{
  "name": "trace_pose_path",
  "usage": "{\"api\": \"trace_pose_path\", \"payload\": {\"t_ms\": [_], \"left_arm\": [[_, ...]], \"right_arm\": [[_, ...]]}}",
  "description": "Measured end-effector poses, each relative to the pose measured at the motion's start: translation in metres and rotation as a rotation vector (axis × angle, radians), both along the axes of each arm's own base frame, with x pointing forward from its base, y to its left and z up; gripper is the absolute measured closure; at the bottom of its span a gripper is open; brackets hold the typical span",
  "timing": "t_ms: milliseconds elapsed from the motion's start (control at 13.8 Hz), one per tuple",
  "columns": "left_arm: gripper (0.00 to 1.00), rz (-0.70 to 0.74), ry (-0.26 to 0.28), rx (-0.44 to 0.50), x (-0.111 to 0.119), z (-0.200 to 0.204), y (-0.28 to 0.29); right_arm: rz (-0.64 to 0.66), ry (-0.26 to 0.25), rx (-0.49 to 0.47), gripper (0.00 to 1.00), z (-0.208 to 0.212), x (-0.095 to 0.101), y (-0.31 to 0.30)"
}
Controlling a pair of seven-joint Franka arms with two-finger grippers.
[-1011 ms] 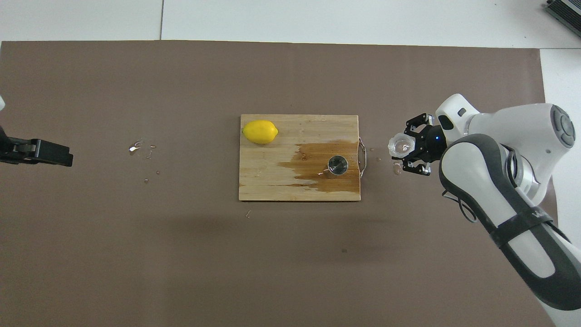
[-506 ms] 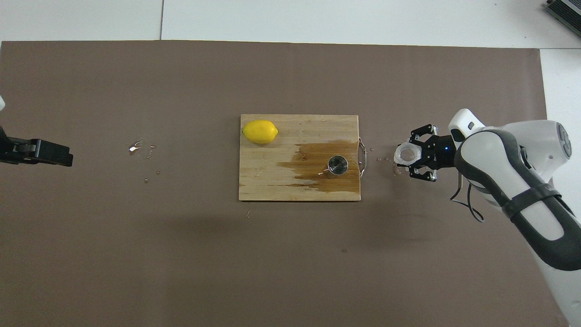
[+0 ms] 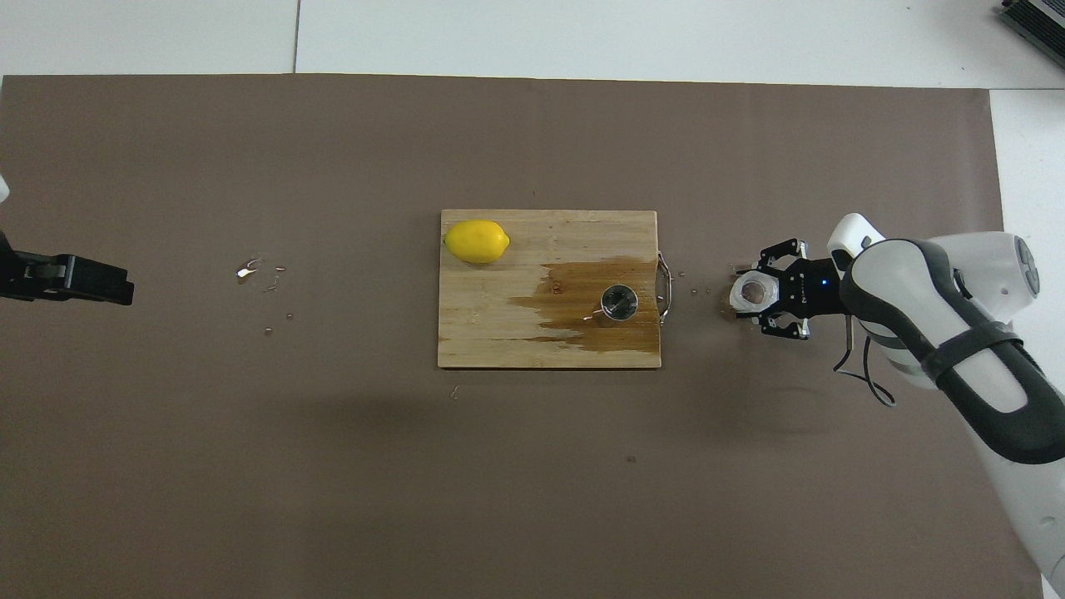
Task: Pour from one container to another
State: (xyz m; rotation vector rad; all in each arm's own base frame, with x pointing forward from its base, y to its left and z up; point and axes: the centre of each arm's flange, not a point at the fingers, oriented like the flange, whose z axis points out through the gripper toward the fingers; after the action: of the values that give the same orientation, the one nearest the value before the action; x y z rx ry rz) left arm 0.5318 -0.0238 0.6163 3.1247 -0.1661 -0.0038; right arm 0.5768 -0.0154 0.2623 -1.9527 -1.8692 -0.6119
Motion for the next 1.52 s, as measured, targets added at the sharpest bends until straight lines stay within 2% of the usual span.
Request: {"api": "trace_pose_path", "payload": {"t_ms": [144, 217, 361, 433, 867, 1083, 1300, 1517], "left_arm": [[0.00, 0.000, 0.000, 0.000, 0.000, 0.000, 0.000], [0.00, 0.000, 0.000, 0.000, 0.000, 0.000, 0.000], [0.00, 0.000, 0.000, 0.000, 0.000, 0.000, 0.000], [0.00, 0.000, 0.000, 0.000, 0.000, 0.000, 0.000], [0.00, 0.000, 0.000, 0.000, 0.000, 0.000, 0.000], [0.00, 0.000, 0.000, 0.000, 0.000, 0.000, 0.000], [0.00, 0.000, 0.000, 0.000, 0.000, 0.000, 0.000], [0.00, 0.000, 0.000, 0.000, 0.000, 0.000, 0.000]], "right_arm": [[-0.001, -0.007, 0.000, 0.07, 0.004, 0.001, 0.001], [-0.007, -0.017, -0.001, 0.00, 0.012, 0.003, 0.001], [-0.034, -0.014, -0.036, 0.00, 0.036, 0.005, 0.001], [-0.054, 0.005, -0.070, 0.00, 0.051, 0.005, 0.002], [-0.288, 0.178, -0.269, 0.00, 0.119, -0.009, 0.019], [-0.509, 0.251, -0.364, 0.00, 0.128, -0.009, 0.031], [-0.712, 0.297, -0.439, 0.00, 0.129, -0.009, 0.039], [-0.979, 0.360, -0.495, 0.00, 0.129, -0.010, 0.043]]}}
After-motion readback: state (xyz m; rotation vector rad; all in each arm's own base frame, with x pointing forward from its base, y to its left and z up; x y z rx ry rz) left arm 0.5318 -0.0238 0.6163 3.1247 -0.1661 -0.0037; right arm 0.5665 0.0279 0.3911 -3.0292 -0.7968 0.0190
